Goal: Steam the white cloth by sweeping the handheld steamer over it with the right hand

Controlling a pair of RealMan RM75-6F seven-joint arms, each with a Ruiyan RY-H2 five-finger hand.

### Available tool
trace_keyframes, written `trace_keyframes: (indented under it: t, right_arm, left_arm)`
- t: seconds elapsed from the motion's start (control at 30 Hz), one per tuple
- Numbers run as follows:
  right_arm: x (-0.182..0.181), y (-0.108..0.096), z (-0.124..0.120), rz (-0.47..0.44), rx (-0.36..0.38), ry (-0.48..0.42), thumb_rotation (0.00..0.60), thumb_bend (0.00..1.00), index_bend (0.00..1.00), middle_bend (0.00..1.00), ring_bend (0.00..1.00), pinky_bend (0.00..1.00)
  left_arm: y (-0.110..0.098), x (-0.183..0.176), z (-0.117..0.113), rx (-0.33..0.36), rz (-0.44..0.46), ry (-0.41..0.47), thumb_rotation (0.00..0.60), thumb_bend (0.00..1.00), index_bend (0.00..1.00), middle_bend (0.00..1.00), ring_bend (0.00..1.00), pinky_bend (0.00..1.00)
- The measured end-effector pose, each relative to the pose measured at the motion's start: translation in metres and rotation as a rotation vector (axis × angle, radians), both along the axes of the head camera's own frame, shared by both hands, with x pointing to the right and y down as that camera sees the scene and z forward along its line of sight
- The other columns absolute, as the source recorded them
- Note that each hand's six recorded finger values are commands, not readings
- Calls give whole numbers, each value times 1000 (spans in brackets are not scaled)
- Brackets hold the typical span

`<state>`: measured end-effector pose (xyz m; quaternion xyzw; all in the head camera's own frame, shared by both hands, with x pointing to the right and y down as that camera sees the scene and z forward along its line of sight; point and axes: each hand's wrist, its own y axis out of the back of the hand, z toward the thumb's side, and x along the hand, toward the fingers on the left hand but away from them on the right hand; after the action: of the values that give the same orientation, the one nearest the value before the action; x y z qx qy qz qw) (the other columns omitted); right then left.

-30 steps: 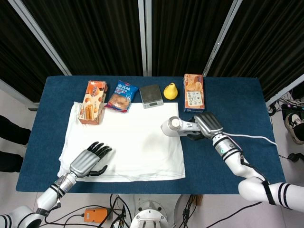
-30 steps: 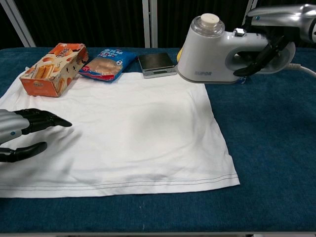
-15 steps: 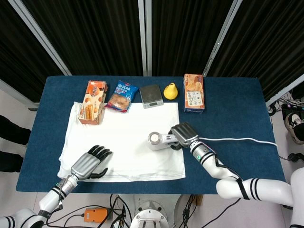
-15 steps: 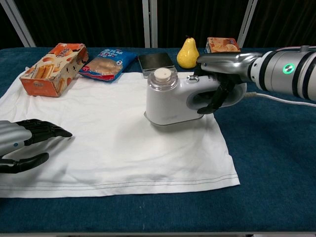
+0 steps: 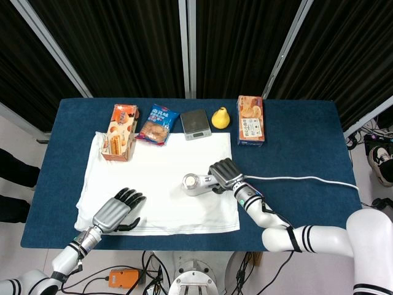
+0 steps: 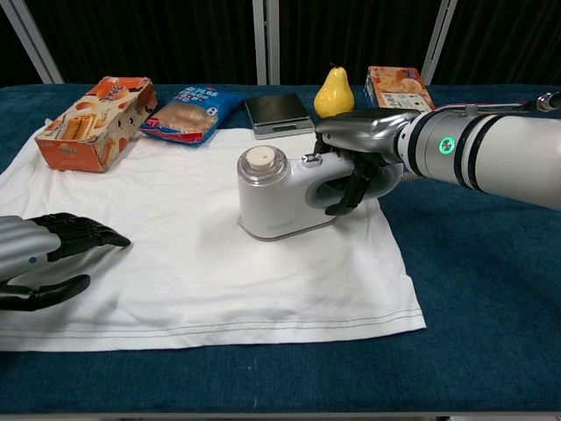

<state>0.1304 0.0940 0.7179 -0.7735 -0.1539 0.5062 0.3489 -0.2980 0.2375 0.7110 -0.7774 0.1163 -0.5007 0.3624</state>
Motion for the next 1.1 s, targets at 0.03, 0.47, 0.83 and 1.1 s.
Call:
trace_keyframes:
  t: [0.03,0.47,0.83,1.1]
  right_arm:
    - [4,-4,2,15,3,6,600,535,1000,936,937,697]
    - [43,-23,-1,94,67,47,600,534,1000,936,937,696]
    - [-13,14,-14,9,-3,-155,600,535,1000,936,937,696]
    - [-38,29,5,-63,22,-126,600,534,1000,936,938,696]
  left_arm:
    - [0,0,0,1,1,-2,0,343,63,75,0,0]
    - [-1,0,-1,9,4,-8,0,343,63,75,0,0]
    - [0,2,-2,12,13,-13,0,343,63,76,0,0]
    - [-1,3,-2,10,14,-18,0,343,62,76,0,0]
